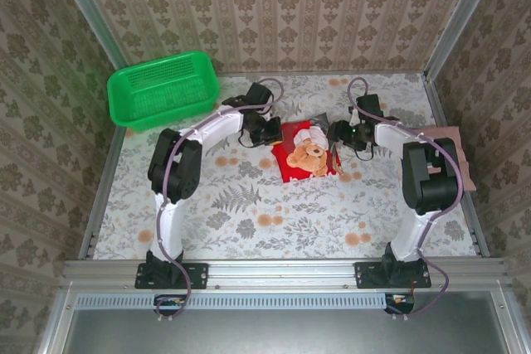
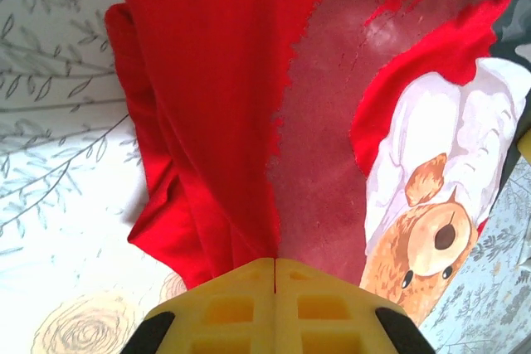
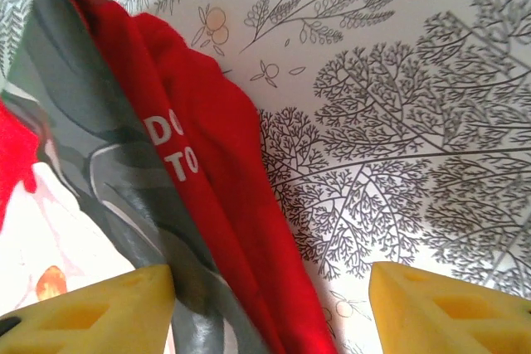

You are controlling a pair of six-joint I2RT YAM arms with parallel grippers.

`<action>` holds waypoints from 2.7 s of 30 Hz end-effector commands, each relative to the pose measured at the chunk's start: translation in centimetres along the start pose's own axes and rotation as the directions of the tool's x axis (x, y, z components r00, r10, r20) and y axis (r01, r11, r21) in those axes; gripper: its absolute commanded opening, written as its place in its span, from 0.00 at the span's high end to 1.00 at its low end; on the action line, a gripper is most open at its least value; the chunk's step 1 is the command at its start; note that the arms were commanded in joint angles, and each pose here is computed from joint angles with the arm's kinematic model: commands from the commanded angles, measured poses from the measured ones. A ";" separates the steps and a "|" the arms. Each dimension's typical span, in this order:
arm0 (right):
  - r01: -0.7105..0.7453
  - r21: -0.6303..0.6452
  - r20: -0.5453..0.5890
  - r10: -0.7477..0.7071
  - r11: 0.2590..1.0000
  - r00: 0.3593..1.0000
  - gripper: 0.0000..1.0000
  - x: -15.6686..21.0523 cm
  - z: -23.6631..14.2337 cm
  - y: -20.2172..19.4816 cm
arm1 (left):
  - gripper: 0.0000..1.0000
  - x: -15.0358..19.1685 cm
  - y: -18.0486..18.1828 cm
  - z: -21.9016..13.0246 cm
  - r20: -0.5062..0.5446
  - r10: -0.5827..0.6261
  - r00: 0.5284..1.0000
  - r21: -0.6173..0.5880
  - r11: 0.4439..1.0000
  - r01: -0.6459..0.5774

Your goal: Fold and stack the t-shirts

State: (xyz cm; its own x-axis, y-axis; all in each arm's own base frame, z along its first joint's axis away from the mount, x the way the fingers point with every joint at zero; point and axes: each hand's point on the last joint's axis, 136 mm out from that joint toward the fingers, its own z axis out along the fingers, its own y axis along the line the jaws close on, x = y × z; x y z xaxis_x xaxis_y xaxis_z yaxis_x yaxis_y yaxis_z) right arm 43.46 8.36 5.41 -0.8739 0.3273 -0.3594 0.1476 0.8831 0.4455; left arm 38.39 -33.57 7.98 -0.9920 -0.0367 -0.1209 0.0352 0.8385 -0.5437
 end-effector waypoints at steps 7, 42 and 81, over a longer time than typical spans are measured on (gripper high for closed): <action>0.019 -0.072 -0.084 -0.025 0.997 0.996 0.32 0.6 1.3 1.1 | 0.43 0.2 1.4 0.4 0.009 -0.026 1.000 -0.086 0.996 0.027; 0.088 -0.192 -0.224 -0.131 0.977 0.966 0.30 6.6 3.2 3.9 | 0.82 1.5 2.2 5.8 -0.112 -0.140 0.984 0.002 0.990 0.141; 0.565 0.079 -0.130 -0.553 0.821 0.823 1.00 3.8 -6.5 1.2 | 0.00 -1.3 -2.7 -6.2 0.316 0.353 0.881 0.032 0.924 -0.382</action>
State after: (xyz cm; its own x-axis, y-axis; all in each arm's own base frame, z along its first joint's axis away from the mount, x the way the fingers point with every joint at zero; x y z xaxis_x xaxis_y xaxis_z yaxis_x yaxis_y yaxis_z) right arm 39.58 10.61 9.04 -0.8756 -0.1347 -0.4639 -0.2564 0.9435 0.2099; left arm 37.78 -32.13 10.80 -0.9392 0.0000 -0.3434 0.2025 0.8075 -0.5540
